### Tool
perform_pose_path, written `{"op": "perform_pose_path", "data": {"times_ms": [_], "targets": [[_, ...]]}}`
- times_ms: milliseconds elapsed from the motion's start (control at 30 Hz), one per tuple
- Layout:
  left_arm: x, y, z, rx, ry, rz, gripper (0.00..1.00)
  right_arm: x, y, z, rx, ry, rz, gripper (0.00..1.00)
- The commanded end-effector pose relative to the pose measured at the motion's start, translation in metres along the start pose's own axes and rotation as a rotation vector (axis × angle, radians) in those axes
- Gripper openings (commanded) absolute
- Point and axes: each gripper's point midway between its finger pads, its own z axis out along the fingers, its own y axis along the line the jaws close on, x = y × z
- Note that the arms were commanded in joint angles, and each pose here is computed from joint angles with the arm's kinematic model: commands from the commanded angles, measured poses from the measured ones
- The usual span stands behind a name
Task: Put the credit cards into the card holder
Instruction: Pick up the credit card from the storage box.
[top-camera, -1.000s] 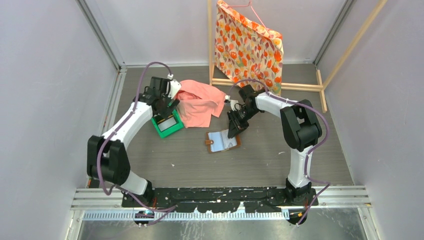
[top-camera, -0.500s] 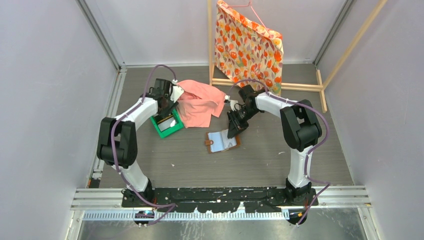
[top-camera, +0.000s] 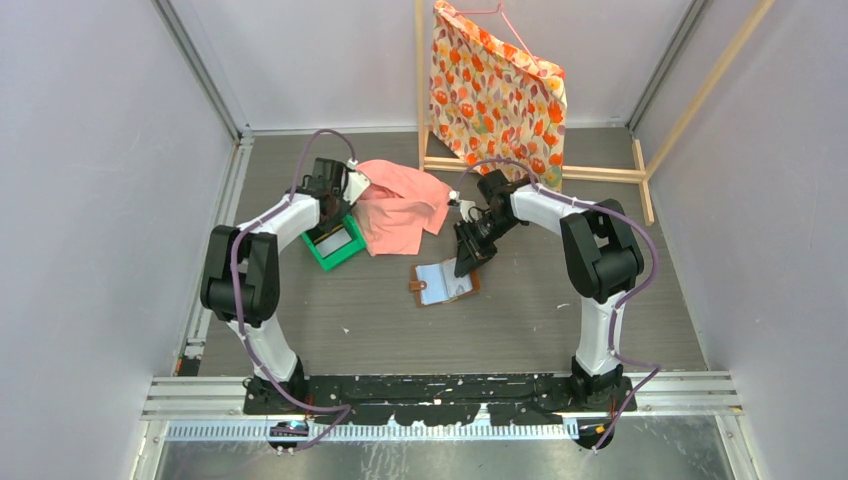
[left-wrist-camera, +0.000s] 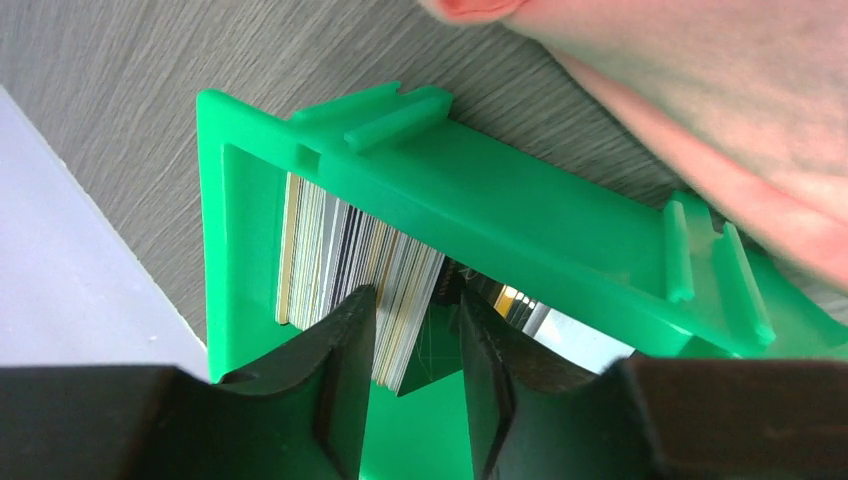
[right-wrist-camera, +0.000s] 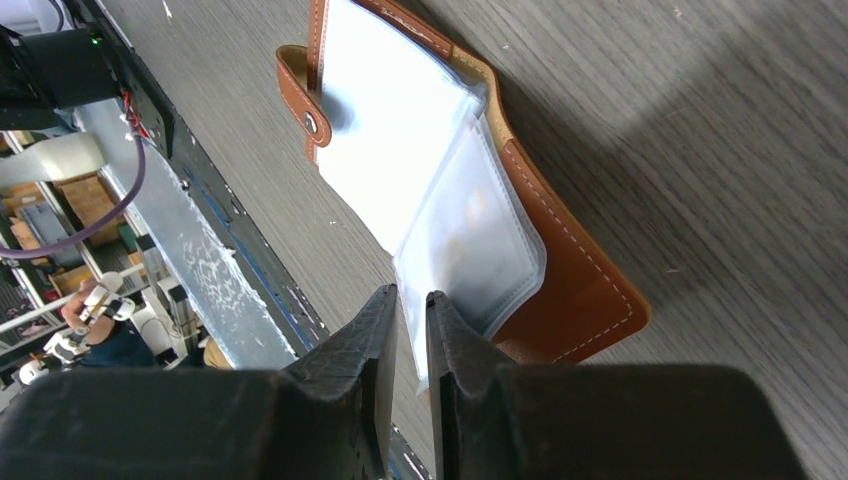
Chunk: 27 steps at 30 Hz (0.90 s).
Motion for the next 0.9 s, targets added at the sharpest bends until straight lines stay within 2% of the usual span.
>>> {"op": "perform_pose_path", "data": {"times_ms": [0,333,500,667,867], "targets": [[-0.005,0.015,0.005,-0.060,-0.007,-0.010,0.35,-0.011,0.014,-0.007,-0.026,-0.025,-0.048,0.22],[-0.015,0.035,-0.023,-0.128,-0.060,-0.021,0.28,-0.011,0.014,-0.007,-0.029,-0.024,-0.045,0.22],[-0.014,0.034,-0.024,-0.126,-0.060,-0.024,0.19,-0.011,0.014,-0.007,-0.028,-0.024,-0.047,0.22],[-0.013,0.032,-0.021,-0.117,-0.057,-0.021,0.14,-0.011,0.014,-0.007,-0.030,-0.023,-0.046,0.22],[-0.009,0.029,-0.016,-0.106,-0.041,-0.018,0.12,-0.011,0.015,-0.008,-0.031,-0.023,-0.051,0.22]]}}
